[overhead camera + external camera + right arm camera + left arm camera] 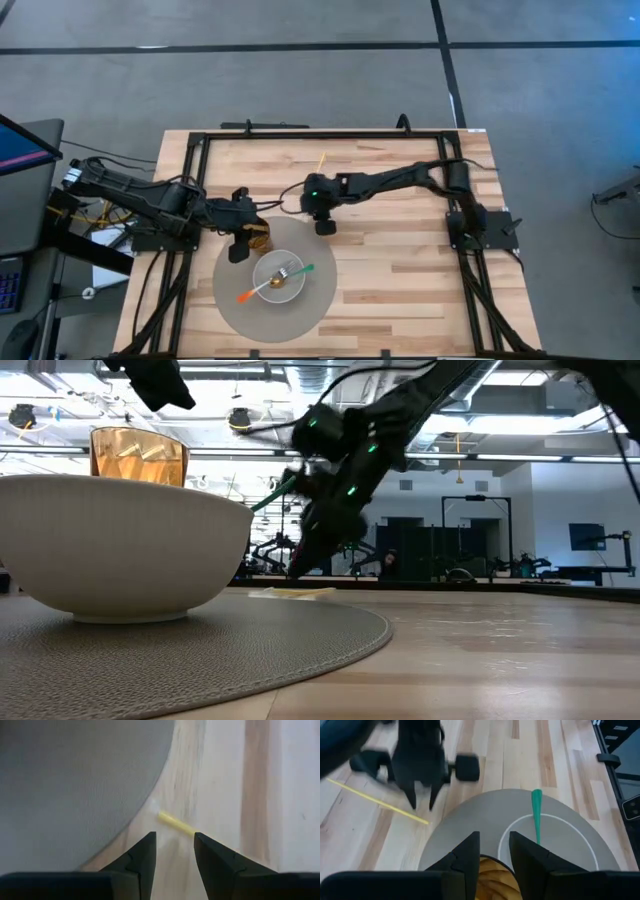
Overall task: Pick & Place Utensil
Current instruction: Put the yellow straw into the brown cup on the gray mat
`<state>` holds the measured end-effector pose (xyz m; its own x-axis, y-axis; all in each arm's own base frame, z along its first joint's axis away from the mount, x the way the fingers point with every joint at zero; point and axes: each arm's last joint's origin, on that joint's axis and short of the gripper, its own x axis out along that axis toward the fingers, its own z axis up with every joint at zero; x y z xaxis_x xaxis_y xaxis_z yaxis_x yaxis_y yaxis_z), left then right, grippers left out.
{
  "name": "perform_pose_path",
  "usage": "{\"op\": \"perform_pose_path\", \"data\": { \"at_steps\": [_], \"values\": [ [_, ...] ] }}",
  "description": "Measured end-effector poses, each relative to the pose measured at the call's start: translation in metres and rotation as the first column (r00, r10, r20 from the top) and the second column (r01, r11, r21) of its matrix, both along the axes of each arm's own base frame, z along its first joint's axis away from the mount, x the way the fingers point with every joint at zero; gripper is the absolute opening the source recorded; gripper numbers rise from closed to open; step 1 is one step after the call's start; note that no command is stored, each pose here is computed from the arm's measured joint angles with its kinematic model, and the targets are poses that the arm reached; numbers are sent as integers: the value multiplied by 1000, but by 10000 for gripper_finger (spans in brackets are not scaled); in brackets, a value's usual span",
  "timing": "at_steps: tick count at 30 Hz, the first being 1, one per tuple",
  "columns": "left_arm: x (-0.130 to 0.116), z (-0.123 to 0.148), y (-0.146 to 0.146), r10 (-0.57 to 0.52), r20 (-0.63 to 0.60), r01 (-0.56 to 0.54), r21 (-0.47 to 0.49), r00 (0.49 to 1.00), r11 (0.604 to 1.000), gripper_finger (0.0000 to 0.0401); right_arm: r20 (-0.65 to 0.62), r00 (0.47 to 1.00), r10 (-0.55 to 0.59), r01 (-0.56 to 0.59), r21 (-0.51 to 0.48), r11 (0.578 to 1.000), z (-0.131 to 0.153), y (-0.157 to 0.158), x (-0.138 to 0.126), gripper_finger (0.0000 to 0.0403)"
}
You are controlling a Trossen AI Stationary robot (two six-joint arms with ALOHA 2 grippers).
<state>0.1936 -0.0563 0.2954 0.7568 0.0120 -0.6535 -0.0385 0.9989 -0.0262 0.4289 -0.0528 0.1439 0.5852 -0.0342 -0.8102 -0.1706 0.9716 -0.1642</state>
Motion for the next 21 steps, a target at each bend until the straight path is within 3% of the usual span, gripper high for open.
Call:
{"op": "perform_pose_path", "data": {
  "at_steps": [4, 12, 21],
  "values": [
    [0, 0, 0, 0, 3, 0, -1, 1000, 1000, 106, -11, 999, 44, -45, -70, 997, -3, 2, 19, 126],
    [0, 0, 0, 0, 2, 0, -1, 1000, 1000, 106, -113, 991, 67, -75, -72, 995, -22, 0, 41, 126],
    [0, 0, 0, 0, 1, 0, -1, 1000, 1000, 106, -142, 987, 76, -87, -72, 994, -24, -1, 45, 101]
  ]
}}
